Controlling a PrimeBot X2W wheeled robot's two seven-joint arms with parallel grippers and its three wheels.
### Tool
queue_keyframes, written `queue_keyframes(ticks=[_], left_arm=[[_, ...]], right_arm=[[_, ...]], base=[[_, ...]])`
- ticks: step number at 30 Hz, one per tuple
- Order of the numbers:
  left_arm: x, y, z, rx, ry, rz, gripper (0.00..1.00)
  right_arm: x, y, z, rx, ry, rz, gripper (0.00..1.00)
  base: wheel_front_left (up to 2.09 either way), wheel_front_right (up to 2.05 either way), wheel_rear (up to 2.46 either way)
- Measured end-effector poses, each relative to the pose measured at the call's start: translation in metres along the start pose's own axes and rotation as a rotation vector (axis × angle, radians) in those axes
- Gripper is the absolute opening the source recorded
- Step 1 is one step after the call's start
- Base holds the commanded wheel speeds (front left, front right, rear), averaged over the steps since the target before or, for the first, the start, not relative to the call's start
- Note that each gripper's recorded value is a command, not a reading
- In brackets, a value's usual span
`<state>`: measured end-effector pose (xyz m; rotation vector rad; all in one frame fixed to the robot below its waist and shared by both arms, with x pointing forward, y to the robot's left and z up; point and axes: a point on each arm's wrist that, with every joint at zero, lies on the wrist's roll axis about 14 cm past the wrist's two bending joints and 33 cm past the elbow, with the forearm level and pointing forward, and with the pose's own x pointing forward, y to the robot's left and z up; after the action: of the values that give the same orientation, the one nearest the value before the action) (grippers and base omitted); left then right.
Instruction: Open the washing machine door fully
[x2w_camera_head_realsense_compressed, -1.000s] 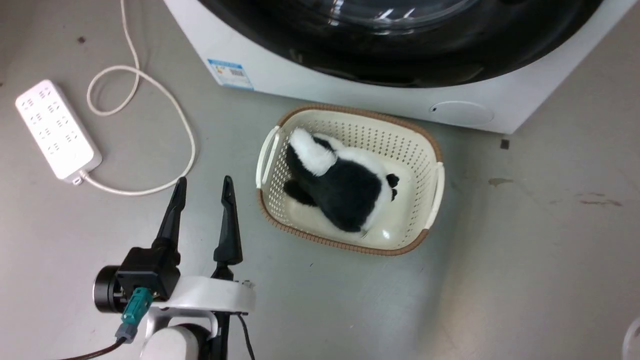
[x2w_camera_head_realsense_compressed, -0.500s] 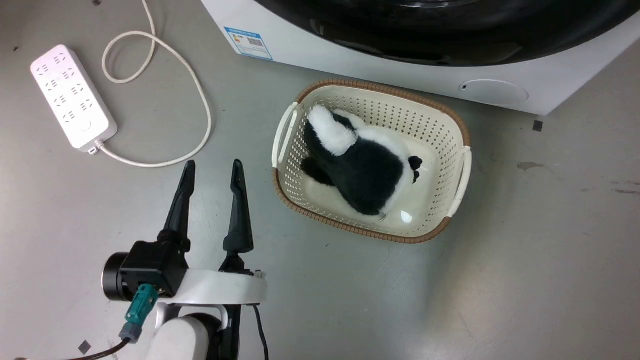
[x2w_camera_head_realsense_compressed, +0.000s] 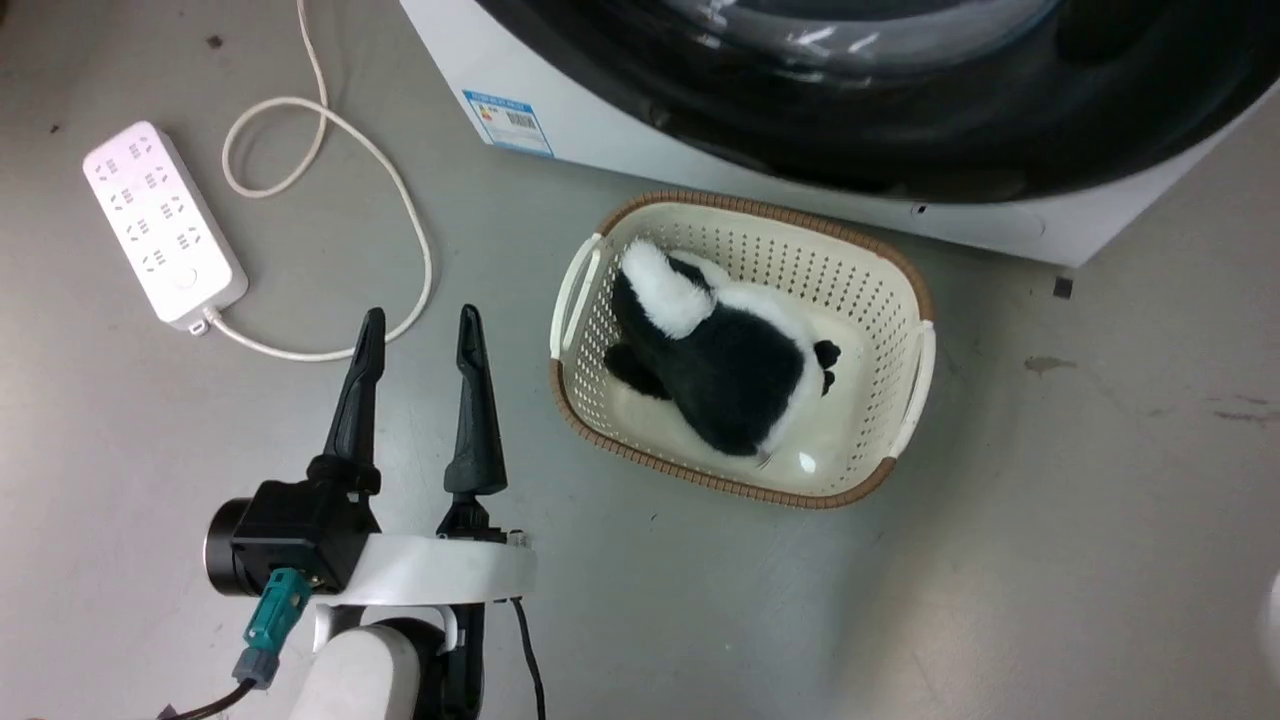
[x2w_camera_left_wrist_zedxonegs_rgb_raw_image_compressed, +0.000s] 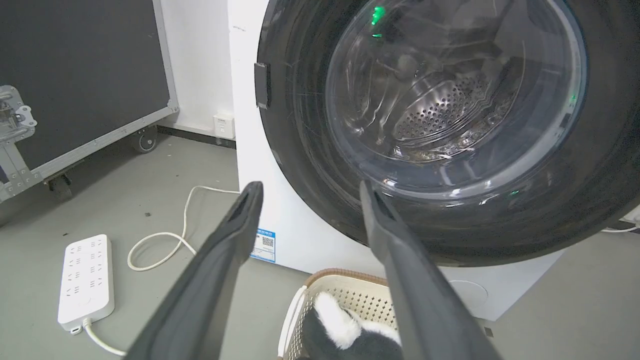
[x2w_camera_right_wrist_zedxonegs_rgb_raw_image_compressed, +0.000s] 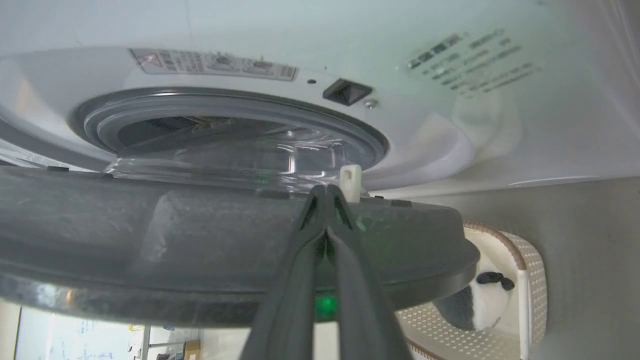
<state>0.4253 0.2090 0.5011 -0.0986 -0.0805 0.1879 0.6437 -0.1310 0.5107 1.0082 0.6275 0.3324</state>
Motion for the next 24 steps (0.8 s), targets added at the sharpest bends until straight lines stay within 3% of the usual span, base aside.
queue_keyframes(ticks=[11,24], left_arm=[[-0.013,0.000,0.021,-0.028,-0.053,0.000,1.00],[-0.055,-0.002,0.015,-0.079,-0.005,-0.025,1.00]], right_arm=[[-0.026,0.021,-0.065,0.036,0.228,0.101,0.00],[-0.058,0.048,-0.203,0.044,0.536,0.269,0.00]], base=[[0.00,0.00,0.00],[0.00,0.00,0.00]])
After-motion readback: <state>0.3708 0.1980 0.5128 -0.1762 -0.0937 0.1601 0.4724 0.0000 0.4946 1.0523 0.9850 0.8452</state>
